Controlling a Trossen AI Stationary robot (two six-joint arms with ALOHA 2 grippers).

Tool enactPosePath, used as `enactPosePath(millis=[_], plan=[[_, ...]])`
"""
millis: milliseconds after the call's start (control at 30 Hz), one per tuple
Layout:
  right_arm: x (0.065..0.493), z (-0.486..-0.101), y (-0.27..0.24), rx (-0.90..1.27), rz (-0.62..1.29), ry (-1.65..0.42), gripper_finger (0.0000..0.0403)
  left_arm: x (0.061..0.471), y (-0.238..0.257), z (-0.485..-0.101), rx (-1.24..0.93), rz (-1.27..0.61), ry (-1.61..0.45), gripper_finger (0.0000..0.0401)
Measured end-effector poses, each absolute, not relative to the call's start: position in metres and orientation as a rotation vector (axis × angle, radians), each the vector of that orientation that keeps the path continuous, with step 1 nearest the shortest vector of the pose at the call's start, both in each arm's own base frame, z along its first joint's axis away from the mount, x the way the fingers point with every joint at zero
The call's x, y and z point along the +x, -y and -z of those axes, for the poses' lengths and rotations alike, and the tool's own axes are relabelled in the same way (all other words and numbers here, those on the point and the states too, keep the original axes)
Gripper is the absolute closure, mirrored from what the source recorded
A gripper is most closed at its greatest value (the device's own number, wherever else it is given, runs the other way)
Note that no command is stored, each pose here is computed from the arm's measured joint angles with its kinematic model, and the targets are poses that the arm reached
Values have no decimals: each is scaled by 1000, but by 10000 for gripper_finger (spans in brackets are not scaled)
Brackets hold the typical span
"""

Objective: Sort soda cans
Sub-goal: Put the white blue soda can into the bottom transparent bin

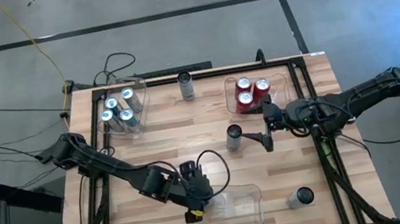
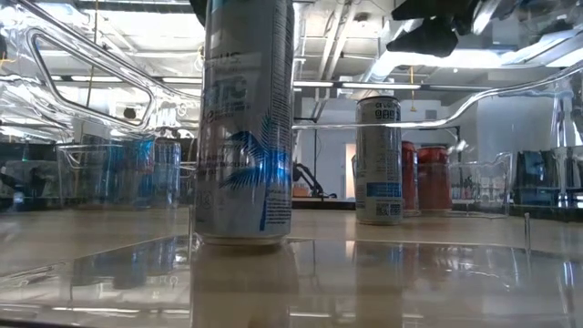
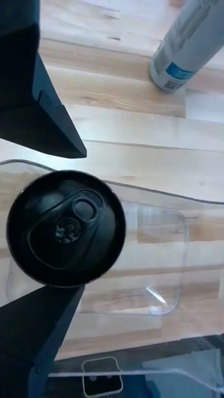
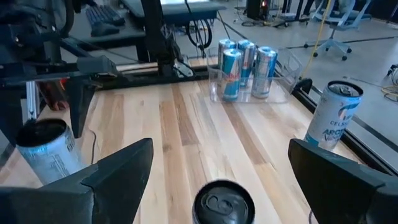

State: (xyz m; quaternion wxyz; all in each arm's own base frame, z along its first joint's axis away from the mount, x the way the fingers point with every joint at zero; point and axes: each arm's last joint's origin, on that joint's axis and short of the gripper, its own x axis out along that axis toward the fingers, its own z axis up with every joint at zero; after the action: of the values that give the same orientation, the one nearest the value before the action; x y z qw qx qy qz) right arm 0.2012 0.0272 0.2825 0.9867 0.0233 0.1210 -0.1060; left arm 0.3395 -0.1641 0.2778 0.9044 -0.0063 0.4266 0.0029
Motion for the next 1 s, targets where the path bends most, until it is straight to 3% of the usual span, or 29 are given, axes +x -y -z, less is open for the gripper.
enactPosePath(millis=[567, 1000], plan=[[229, -256, -17, -115, 263, -374, 11, 317, 151, -323, -62, -15, -754, 71], [243, -230, -12, 51, 258, -491, 3, 294, 130, -357, 81, -310, -570, 71]])
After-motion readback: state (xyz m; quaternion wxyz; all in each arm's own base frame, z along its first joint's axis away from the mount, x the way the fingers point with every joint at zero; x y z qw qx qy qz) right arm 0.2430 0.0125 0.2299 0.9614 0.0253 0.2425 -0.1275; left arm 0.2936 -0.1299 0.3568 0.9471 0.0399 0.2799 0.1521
